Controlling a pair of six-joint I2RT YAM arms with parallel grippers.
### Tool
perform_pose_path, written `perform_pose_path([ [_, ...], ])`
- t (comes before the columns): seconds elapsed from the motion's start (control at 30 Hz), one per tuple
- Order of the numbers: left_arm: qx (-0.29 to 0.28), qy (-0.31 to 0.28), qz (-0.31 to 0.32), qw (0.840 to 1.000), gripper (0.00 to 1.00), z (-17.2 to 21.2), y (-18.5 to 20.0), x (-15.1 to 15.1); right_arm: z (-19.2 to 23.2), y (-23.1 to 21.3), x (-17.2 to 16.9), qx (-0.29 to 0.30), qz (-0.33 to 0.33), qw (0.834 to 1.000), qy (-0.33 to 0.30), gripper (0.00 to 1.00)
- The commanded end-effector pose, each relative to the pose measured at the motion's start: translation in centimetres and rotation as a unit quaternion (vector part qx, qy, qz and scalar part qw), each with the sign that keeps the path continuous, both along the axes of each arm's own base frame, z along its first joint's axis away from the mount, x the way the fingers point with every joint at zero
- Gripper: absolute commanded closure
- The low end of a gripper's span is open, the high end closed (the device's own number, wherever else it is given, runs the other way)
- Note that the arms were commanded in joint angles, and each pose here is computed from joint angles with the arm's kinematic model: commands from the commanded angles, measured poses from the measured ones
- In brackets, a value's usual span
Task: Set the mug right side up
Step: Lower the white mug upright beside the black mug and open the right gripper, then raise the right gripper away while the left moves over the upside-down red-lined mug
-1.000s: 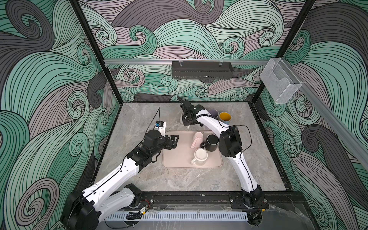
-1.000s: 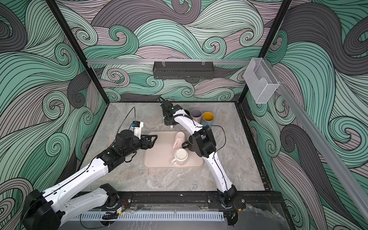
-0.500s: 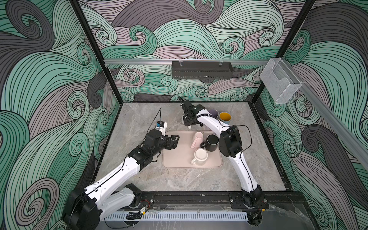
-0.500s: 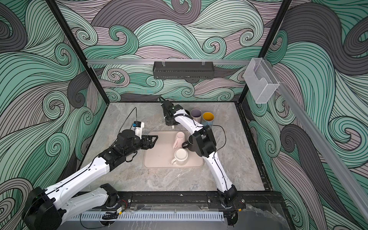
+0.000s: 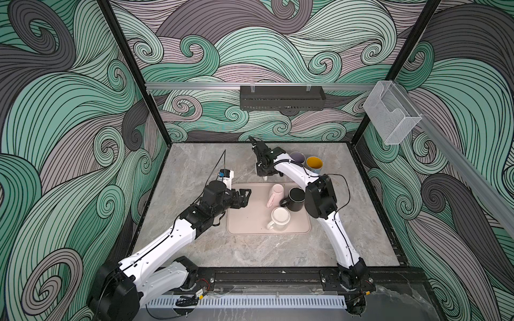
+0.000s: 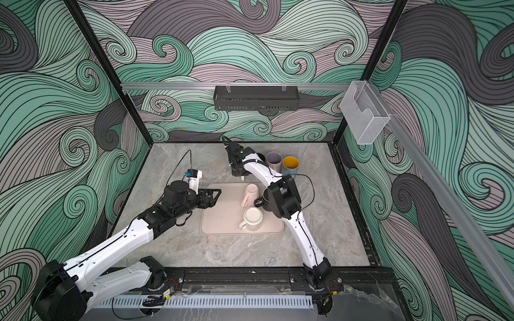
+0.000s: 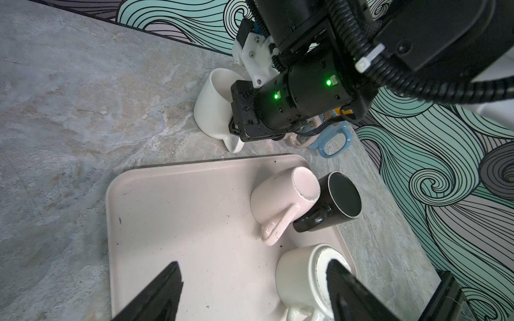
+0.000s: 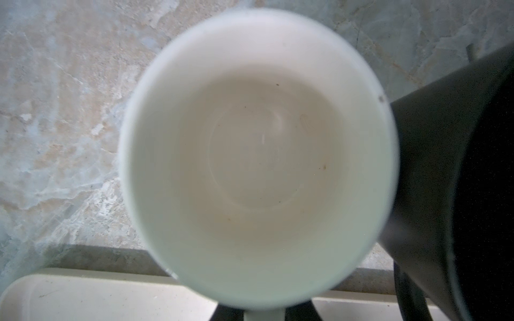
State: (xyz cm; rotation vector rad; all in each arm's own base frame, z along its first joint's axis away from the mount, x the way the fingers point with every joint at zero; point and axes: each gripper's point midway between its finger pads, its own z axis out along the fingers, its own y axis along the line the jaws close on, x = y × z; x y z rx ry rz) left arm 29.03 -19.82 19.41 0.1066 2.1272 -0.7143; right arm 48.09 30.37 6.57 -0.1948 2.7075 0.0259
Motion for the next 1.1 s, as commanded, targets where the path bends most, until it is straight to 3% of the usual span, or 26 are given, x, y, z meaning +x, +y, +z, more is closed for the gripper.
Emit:
perform_pose_path([
  [0.0, -0.003, 0.002, -0.005, 1.000, 0.17, -0.3, -0.2, -0.1, 0.9, -1.2, 1.2, -0.010, -0.033, 0.999, -0.029, 0.81],
  [0.37, -0.012, 0.006, -0.016, 1.000, 0.17, -0.4, -0.6, -0.5, 1.7, -1.1, 0.1, 0.005, -0.034, 0.999, -0.020, 0.65],
  [1.07, -0.028, 0.008, -0.036, 0.999, 0.16, -0.3, -0.8, -1.6, 4.9, -0.1, -2.1, 0.017, 0.002, 0.999, -0.040, 0.65],
])
